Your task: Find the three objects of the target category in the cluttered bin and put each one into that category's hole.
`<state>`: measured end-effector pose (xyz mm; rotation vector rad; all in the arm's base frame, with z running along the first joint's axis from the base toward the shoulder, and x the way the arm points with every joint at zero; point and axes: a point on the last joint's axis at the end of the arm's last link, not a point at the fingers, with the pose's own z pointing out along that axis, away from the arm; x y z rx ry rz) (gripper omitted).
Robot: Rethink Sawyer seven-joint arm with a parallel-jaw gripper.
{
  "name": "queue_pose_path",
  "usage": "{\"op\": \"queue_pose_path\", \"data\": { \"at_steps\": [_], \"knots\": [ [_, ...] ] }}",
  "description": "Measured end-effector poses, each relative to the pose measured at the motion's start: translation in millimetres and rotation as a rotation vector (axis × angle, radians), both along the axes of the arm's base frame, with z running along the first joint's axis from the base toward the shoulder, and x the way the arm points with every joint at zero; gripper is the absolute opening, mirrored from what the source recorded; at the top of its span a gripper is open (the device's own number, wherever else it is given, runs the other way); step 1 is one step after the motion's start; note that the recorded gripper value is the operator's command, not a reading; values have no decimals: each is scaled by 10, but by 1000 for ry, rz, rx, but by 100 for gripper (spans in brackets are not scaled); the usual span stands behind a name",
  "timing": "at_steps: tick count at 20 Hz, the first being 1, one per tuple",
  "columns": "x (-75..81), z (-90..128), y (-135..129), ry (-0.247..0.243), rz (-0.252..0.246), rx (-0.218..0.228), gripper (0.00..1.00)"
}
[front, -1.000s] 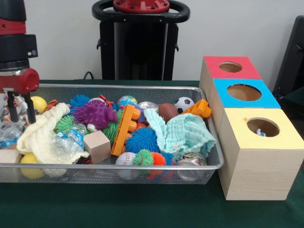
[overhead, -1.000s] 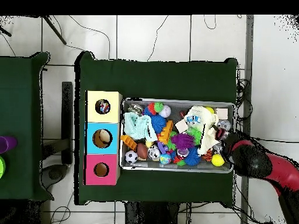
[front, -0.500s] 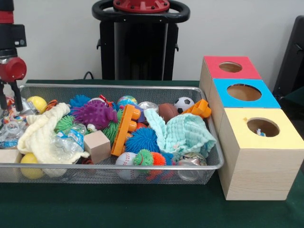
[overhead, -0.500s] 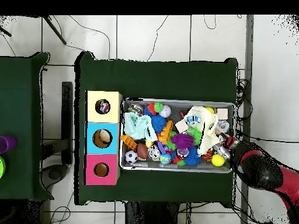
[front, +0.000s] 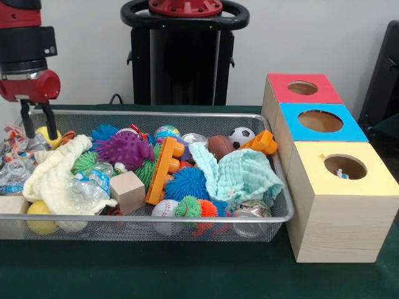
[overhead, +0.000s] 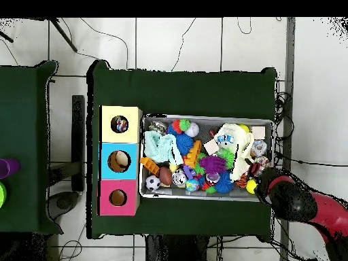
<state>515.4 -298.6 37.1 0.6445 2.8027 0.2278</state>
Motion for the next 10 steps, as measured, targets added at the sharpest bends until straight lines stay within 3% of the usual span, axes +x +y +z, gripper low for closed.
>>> {"op": "queue_pose_path", "data": {
  "at_steps": [10],
  "knots": [
    [-113,-92,30,15,-12,30,100]
  ]
}}
